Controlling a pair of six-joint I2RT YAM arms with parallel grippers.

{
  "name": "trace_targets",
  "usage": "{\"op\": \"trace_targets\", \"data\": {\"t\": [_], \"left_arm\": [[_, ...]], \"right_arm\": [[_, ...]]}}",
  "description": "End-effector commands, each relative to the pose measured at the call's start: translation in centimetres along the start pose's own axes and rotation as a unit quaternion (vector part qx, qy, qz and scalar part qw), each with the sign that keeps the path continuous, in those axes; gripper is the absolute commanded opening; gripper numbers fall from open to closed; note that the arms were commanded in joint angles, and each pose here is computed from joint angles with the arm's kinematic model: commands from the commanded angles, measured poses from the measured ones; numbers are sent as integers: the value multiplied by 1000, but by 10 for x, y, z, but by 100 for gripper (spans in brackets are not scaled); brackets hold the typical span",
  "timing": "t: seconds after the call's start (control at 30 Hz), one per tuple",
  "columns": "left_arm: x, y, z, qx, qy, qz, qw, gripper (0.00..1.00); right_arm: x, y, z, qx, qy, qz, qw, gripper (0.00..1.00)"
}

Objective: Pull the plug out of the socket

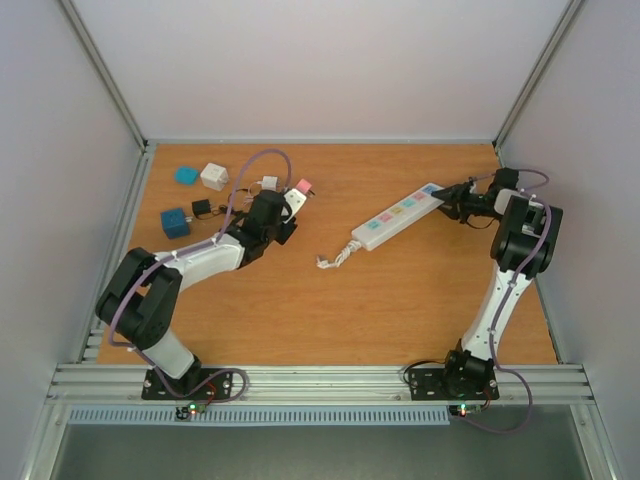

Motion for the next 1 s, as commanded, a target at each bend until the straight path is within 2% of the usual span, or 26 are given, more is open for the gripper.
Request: {"op": "trace_targets", "data": {"t": [0.0, 0.33, 0.57, 0.67, 0.8, 0.97], "left_arm": [[-24, 18, -12, -2, -34, -23, 999, 1], [-20, 28, -20, 9, 3, -7, 1000, 1], [-11, 34, -24, 29, 31, -5, 999, 1], [-7, 39, -27, 39, 39, -7, 998, 1], [-3, 45, -33, 53, 45, -15, 997, 1], [5, 52, -39, 66, 51, -28, 996, 1]], "right_arm": [[-42, -12, -17, 29, -90, -1, 996, 3], [-90, -22, -71, -22, -185, 34, 982, 1], [-90, -23, -87, -67, -243, 52, 966, 3], [-81, -24, -85, -79, -238, 62, 966, 18], [-69, -25, -86, -69, -236, 52, 968, 51], [-57, -23, -88, -51, -230, 44, 971, 75]]}}
Point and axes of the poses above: each gripper's point midway between its finger pads, its own z axis out along the fingers, its own y axis along the line the jaws close on, x = y × z, the point moved 9 cm from there along -z, back along the fingers, and after that the axes turned 2 degrees about z, right-handed, at the moved point
